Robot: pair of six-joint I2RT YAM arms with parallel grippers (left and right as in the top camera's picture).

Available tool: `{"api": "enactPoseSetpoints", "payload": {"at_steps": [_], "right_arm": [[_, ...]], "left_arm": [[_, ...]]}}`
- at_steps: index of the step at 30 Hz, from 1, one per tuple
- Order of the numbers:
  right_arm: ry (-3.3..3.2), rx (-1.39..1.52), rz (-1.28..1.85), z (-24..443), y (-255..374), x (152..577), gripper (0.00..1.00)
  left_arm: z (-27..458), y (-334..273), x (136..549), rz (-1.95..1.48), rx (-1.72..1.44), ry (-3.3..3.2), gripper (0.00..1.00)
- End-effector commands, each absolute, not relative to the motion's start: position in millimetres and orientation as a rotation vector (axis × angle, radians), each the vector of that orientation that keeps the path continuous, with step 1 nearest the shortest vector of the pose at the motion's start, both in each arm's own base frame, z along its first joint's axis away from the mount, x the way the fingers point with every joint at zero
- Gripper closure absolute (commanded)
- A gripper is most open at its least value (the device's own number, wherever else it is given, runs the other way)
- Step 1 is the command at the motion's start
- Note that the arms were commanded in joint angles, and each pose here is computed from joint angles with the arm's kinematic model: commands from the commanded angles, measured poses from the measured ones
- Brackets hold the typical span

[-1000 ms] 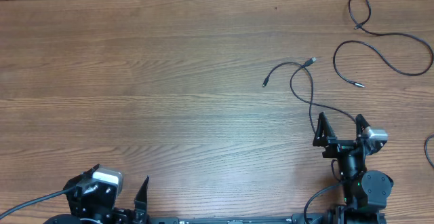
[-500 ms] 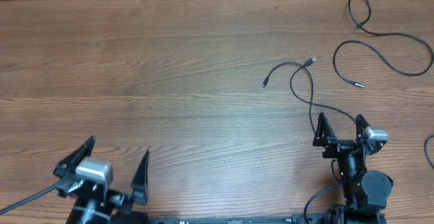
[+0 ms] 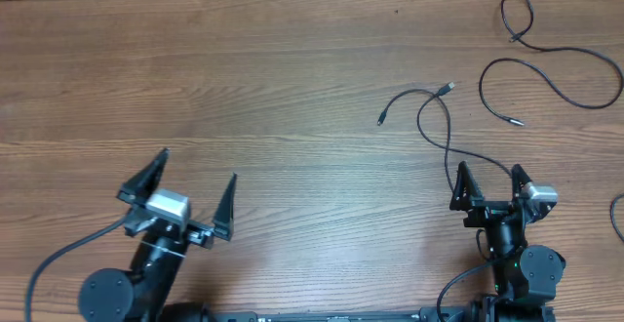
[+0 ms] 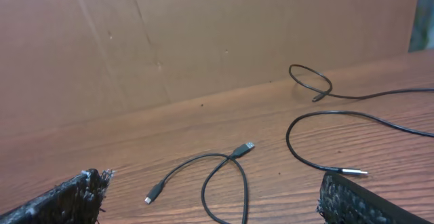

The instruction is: Untangle cables

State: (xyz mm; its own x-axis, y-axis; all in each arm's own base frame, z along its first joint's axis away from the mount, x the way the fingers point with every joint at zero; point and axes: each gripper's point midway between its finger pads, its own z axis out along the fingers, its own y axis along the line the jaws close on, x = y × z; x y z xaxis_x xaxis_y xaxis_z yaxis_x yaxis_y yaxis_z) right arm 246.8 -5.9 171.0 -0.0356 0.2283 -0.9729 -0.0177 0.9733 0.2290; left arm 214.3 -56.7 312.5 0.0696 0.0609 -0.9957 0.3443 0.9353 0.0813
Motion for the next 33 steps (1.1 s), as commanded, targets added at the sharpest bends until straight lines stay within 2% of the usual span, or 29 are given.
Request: {"api": "enactPoseSetpoints", "payload": {"at_steps": [1,7,16,25,33], "right_arm": [[1.595,0.167,0.195,169,-7,247,0.0],[1.595,0.167,0.195,169,-7,247,0.0],[1.595,0.167,0.195,169,-7,247,0.0],[1.595,0.167,0.195,169,-7,247,0.0],[1.595,0.167,0.195,169,-7,247,0.0]], "left_arm": [[286,-60,217,-0.219,0.364,1.463,0.0],[266,-55,227,-0.181,0.351,1.397,0.01],[213,-17,241,-0.029,0.163,1.476,0.0],[206,20,244,0.13,-0.011,1.444,0.0],[159,34,244,0.193,-0.074,1.638,0.0]]}}
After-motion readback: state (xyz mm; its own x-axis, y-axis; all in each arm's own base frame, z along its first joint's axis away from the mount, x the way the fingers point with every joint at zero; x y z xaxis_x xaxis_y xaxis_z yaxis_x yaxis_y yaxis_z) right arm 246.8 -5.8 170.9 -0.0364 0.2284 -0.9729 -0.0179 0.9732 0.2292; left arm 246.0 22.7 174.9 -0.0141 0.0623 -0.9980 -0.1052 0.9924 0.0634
